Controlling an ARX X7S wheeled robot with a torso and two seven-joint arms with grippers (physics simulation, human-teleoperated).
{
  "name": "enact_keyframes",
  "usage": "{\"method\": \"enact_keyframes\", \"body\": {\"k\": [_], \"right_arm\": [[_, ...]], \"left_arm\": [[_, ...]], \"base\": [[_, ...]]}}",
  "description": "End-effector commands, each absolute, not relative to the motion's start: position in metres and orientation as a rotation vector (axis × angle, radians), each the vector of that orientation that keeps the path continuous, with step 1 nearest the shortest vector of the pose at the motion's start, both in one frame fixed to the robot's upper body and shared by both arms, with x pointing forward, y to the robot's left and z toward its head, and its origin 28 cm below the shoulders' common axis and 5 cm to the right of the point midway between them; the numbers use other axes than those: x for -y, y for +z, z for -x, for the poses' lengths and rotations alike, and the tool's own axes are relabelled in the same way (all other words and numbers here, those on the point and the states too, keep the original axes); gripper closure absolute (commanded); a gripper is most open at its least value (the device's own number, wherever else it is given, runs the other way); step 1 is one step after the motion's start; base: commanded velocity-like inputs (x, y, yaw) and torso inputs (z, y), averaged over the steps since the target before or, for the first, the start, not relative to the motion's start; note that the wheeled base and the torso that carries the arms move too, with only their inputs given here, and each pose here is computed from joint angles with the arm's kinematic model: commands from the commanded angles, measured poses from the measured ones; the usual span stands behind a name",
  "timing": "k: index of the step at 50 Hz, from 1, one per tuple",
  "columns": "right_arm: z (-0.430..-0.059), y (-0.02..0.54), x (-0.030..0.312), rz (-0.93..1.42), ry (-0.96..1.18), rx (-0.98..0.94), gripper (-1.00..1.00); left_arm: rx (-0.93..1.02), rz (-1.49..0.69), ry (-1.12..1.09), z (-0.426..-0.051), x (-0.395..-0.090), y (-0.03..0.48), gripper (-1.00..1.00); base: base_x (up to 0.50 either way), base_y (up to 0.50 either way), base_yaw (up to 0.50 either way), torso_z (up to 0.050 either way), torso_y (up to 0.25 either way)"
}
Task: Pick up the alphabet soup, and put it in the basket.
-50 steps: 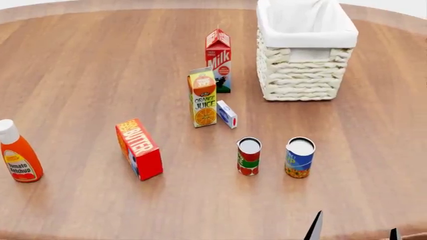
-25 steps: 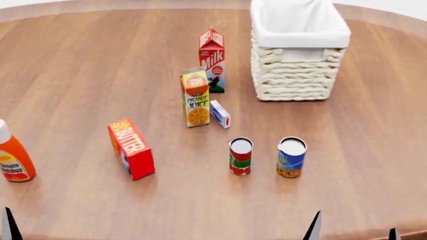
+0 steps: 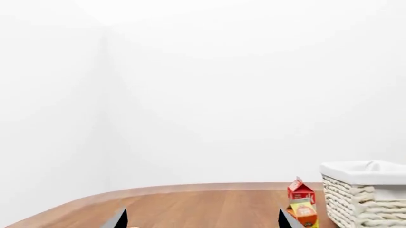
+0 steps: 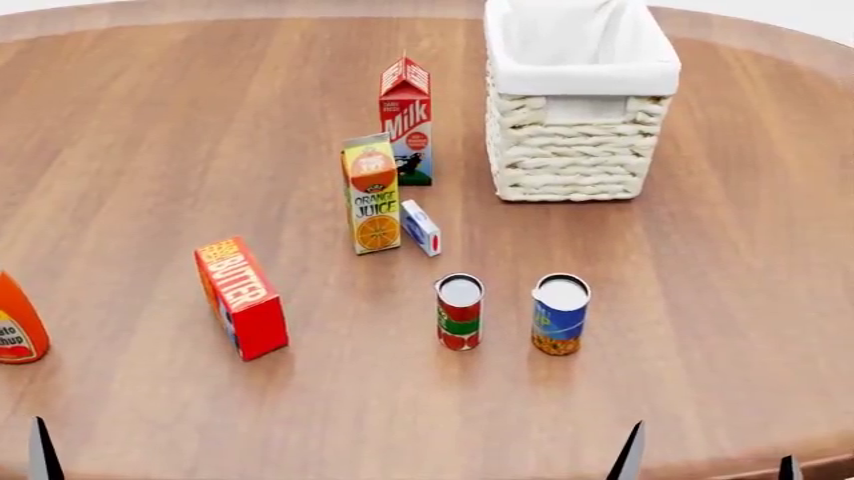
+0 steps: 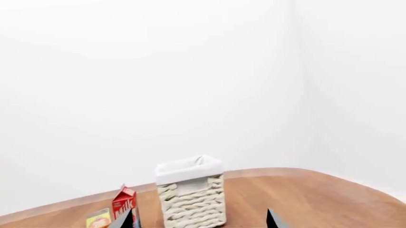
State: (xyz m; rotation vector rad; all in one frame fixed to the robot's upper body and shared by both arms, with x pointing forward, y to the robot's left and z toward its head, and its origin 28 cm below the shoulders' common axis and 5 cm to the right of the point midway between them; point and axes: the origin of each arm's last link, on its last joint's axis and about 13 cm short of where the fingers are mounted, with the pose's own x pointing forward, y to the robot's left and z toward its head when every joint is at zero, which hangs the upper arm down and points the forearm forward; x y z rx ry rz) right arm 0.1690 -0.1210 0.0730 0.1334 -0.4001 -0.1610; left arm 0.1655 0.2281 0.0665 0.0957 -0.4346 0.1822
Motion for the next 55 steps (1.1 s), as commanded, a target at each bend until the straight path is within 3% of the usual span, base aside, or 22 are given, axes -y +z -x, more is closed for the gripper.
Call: {"method": "enact_keyframes", "body": {"k": [1, 55], "right_arm": [[-0.1693, 0.0734, 0.1217, -0.135, -0.164, 0.401, -1.00], [-0.1683, 0.0751, 0.1216, -0.139, -0.177, 0.410, -1.00]], "left_arm": [[0.432, -0.099, 0.181, -0.1656, -0.2279, 0.0661, -1.00], [0.445, -0.100, 0.183, -0.1647, -0.2276, 0.0668, -1.00]], "base": [[0.00, -0.07, 0.00, 0.000, 0.000], [0.00, -0.10, 0.00, 0.000, 0.000]]}}
